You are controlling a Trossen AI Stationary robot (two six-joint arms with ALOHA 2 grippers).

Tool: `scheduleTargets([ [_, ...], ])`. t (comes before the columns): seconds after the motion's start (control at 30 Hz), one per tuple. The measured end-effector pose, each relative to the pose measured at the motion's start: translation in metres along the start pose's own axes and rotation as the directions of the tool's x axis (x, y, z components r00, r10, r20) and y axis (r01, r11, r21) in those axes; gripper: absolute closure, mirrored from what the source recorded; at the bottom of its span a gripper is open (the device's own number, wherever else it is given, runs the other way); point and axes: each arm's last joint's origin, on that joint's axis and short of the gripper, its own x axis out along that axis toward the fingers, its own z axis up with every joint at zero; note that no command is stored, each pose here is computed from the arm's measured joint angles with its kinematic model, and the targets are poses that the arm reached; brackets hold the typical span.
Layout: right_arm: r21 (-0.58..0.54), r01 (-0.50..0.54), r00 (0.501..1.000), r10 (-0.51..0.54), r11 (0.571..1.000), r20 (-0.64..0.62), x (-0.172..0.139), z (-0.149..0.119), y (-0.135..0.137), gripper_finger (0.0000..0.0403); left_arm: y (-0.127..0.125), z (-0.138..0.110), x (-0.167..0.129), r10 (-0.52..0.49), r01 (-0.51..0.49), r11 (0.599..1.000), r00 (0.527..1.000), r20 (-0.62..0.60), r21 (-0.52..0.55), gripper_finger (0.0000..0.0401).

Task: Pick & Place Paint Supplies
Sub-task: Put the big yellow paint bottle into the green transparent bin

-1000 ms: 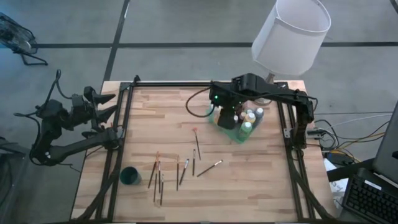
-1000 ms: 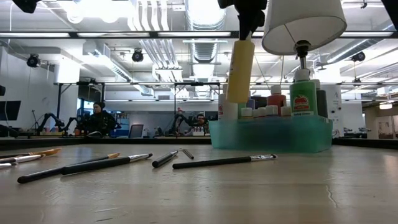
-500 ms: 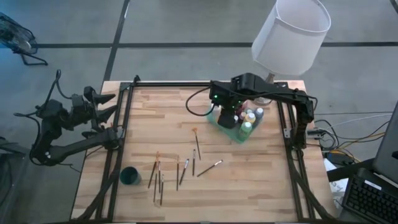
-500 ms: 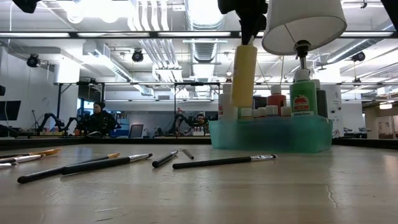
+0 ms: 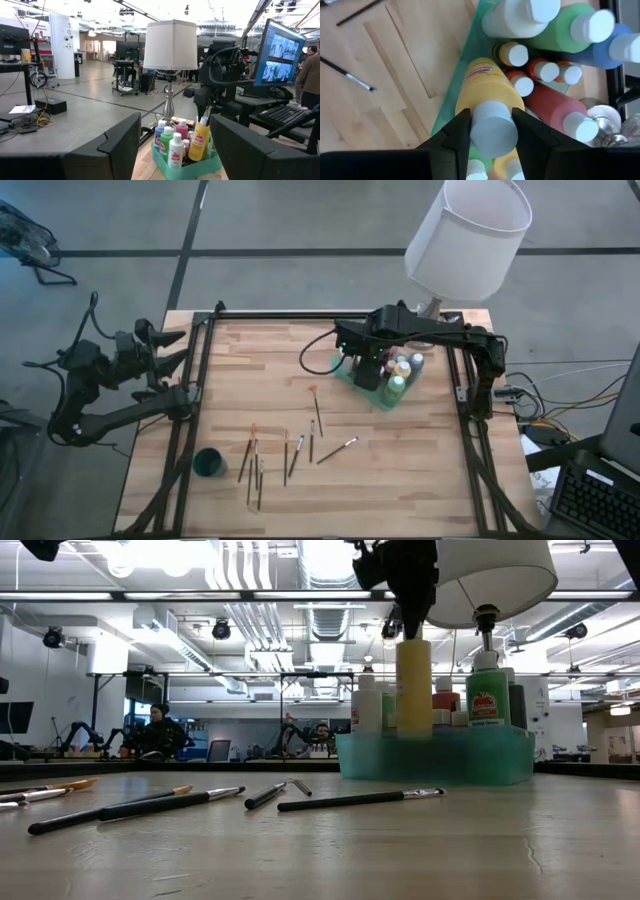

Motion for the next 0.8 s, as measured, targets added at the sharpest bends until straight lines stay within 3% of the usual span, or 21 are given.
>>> scheduleTargets([
  [0.63, 0.011, -0.007, 1.000, 0.007, 1.000, -0.028, 0.041, 0.003, 0.006, 0.0271, 0.000, 0.000, 0.000, 0.000, 0.000, 1.000, 1.000, 0.000, 0.000, 0.0158],
  [0.8, 0.013, -0.046, 0.998, 0.046, 0.999, -0.031, 0.047, 0.003, 0.008, 0.0287, 0.000, 0.000, 0.000, 0.000, 0.000, 1.000, 1.000, 0.001, 0.000, 0.0158],
])
